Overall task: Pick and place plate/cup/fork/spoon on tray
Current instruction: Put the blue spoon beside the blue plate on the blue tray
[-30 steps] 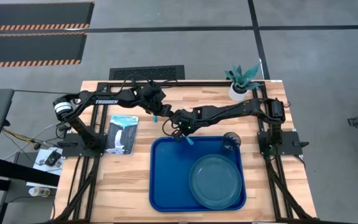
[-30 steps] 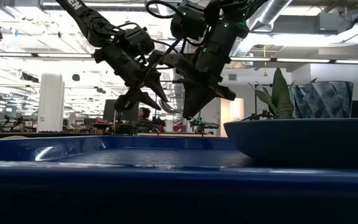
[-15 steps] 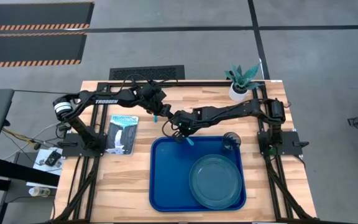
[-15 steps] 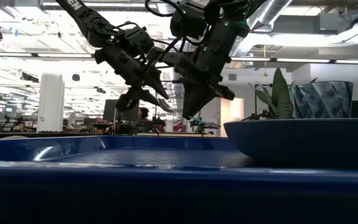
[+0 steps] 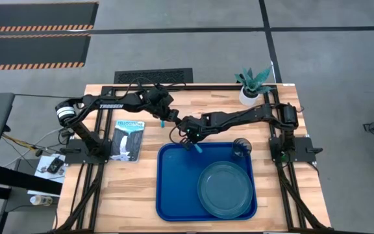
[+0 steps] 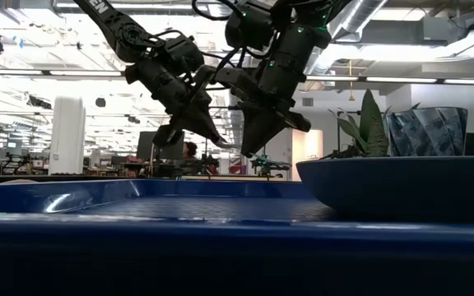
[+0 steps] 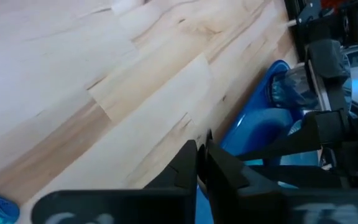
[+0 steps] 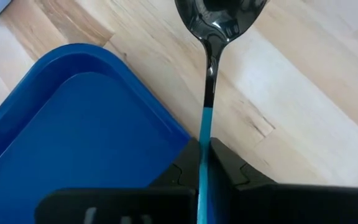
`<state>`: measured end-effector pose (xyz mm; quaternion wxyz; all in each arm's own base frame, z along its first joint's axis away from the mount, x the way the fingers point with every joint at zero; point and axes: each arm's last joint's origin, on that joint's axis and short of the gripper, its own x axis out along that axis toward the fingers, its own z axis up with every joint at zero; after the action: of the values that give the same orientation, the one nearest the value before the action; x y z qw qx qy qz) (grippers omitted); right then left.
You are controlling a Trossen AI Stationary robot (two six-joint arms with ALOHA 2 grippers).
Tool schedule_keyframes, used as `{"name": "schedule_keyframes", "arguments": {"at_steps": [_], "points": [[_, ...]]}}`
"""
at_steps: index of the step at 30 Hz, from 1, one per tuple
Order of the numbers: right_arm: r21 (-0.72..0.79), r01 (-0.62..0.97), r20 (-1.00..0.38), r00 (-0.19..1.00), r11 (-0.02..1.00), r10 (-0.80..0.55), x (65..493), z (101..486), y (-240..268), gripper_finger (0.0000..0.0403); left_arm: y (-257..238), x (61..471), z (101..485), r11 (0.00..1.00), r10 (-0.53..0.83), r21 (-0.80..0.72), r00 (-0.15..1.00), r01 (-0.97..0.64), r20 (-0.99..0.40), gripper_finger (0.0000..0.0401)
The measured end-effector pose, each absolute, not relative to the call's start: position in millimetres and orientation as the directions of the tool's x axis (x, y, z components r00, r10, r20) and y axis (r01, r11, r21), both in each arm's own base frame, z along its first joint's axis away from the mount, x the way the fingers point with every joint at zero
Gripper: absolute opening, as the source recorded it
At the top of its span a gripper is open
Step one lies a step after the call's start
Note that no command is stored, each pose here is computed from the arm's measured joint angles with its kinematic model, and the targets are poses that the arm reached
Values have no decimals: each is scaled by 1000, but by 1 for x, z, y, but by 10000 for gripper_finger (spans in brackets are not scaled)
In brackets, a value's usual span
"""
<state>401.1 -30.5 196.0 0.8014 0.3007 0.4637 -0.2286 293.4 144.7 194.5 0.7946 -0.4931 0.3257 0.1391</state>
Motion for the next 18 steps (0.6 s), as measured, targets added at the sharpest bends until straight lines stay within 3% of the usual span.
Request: {"name": "schedule_keyframes", "arguments": {"at_steps": [8,18], "points": [[266,665,-881,462,698,-104,401,196,-31,49,145,293,195,521,-96,-675,750,-522,-654,2],[280,637,-858,501,719,-110,384,233,-32,182,146,291,194,591,-153,-667,749,-453,-645,0]]}}
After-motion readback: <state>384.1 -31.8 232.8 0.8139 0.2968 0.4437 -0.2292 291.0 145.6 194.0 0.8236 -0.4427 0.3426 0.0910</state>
